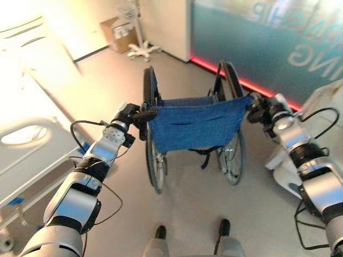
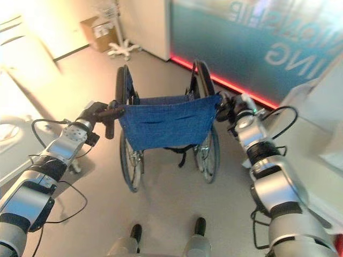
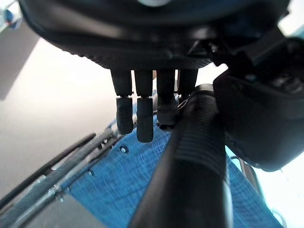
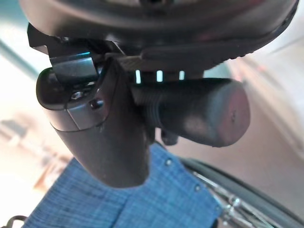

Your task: Push the wheelchair next to the bed

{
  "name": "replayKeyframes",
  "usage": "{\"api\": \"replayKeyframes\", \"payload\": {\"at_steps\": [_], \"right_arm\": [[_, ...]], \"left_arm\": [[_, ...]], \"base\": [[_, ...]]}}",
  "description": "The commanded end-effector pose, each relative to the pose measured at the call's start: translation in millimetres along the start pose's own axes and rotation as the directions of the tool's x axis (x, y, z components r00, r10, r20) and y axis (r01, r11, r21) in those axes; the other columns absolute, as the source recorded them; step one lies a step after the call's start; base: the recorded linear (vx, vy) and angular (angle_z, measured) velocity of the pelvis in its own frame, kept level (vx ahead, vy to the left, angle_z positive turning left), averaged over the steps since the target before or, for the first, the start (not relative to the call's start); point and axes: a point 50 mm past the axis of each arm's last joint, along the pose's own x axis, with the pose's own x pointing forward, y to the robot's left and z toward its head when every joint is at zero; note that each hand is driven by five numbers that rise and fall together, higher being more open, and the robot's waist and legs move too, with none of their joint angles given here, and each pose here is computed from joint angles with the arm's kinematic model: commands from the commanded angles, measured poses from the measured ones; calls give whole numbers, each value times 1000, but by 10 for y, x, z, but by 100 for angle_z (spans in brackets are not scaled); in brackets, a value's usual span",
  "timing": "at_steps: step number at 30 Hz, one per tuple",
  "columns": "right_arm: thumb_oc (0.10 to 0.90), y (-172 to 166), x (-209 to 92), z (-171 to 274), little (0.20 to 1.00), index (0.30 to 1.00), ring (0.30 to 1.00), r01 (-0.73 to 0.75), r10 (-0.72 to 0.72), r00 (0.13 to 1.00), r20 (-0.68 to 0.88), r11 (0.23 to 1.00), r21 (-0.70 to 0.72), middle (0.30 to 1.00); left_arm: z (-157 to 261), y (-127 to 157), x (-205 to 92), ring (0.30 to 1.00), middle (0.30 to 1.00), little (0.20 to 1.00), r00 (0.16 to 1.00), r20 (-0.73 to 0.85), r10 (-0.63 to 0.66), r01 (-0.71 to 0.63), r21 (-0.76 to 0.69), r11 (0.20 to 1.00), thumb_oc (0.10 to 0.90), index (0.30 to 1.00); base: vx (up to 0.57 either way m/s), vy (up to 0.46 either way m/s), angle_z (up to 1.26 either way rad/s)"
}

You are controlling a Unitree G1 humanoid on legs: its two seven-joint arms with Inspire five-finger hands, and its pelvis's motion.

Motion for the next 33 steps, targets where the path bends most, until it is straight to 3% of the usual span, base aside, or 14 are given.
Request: {"api": "replayKeyframes", "payload": {"at_steps": [1,9,17,28,33], "right_arm": [[400,17,-138,800,300,300,300,-105,196,939,282,946,-308,300],[400,25,-167,963,300,300,300,-107,214,926,310,939,-326,300],[400,117,-122,853,300,300,300,-115,213,934,287,939,-323,300],[400,107,-149,1013,300,300,300,-107,225,925,307,927,-359,300],[400,454,-145,1020,300,300,300,-168,289,898,332,922,-350,300]], "left_arm": [[-541,-244,-167,300,300,300,972,-158,-173,210,255,944,400,300],[-467,-296,-160,300,300,300,975,-116,-189,214,253,944,400,300],[-530,-389,-136,300,300,300,976,-127,-175,202,244,949,400,300],[-551,-258,-293,300,300,300,983,-100,-151,172,247,954,400,300],[-566,-250,-247,300,300,300,983,-135,-123,153,242,958,400,300]], "base": [[251,-237,36],[148,-270,41],[124,-229,42],[341,-31,-22],[329,79,-48]]}}
